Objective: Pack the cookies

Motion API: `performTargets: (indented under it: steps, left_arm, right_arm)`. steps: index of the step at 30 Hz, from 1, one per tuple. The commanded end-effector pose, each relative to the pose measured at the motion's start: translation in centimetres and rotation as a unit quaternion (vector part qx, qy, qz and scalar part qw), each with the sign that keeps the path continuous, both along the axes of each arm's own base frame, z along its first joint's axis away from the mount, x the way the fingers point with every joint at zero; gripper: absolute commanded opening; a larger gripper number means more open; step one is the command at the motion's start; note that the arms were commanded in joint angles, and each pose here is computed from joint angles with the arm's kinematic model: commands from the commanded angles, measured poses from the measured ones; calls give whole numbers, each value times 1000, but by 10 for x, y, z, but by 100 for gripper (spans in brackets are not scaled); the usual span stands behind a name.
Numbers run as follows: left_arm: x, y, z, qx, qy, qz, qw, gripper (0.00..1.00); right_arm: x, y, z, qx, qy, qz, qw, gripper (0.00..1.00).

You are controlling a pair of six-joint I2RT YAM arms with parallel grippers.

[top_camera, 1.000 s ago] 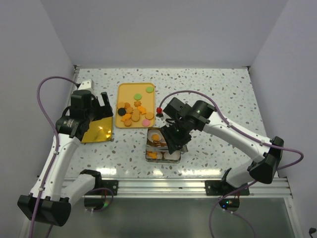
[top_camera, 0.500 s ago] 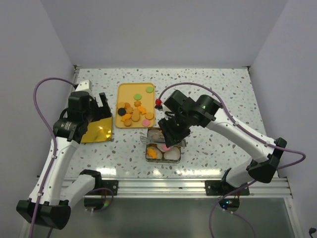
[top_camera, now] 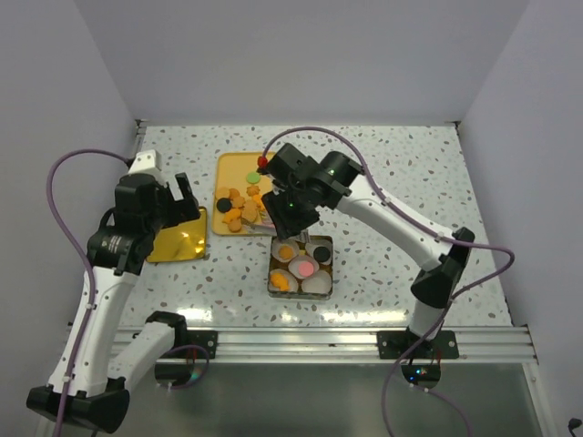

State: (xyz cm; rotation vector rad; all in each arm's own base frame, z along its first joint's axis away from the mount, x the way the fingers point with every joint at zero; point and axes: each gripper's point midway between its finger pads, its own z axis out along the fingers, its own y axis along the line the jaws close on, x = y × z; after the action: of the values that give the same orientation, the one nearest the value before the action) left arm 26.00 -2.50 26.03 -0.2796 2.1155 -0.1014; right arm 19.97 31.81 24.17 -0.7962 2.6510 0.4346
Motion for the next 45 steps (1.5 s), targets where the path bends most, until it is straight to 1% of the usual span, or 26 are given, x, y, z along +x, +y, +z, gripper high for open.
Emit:
performTargets:
  steps: [1,6,12,17,22,30,35,45]
  left_arm:
    - [-9,4,17,-5,-19,7,1000,100]
    - [-21,3,20,-16,-24,6,1000,100]
    - [-36,6,20,-19,-24,11,999,100]
    - [-45,7,11,-19,-13,10,1000,100]
    - [-47,8,6,-13,-8,8,1000,100]
    - [-36,8,8,0,-5,2,1000,100]
    - [-33,7,6,2,-5,1,1000,100]
    - [-27,5,0,-3,3,0,1000,100]
  right_arm:
    - [30,17,5,11,-33,-29,999,47]
    - [57,39,-19,2,-16,-45,999,45]
    - [82,44,-35,5,-8,-73,997,45]
    - [92,45,-48,1,-2,-87,996,45]
    - [92,51,-59,8,16,-85,996,45]
    - [93,59,-76,5,33,-84,996,45]
    - [92,62,-77,7,42,-83,996,45]
    - [84,58,-68,14,49,-86,995,37]
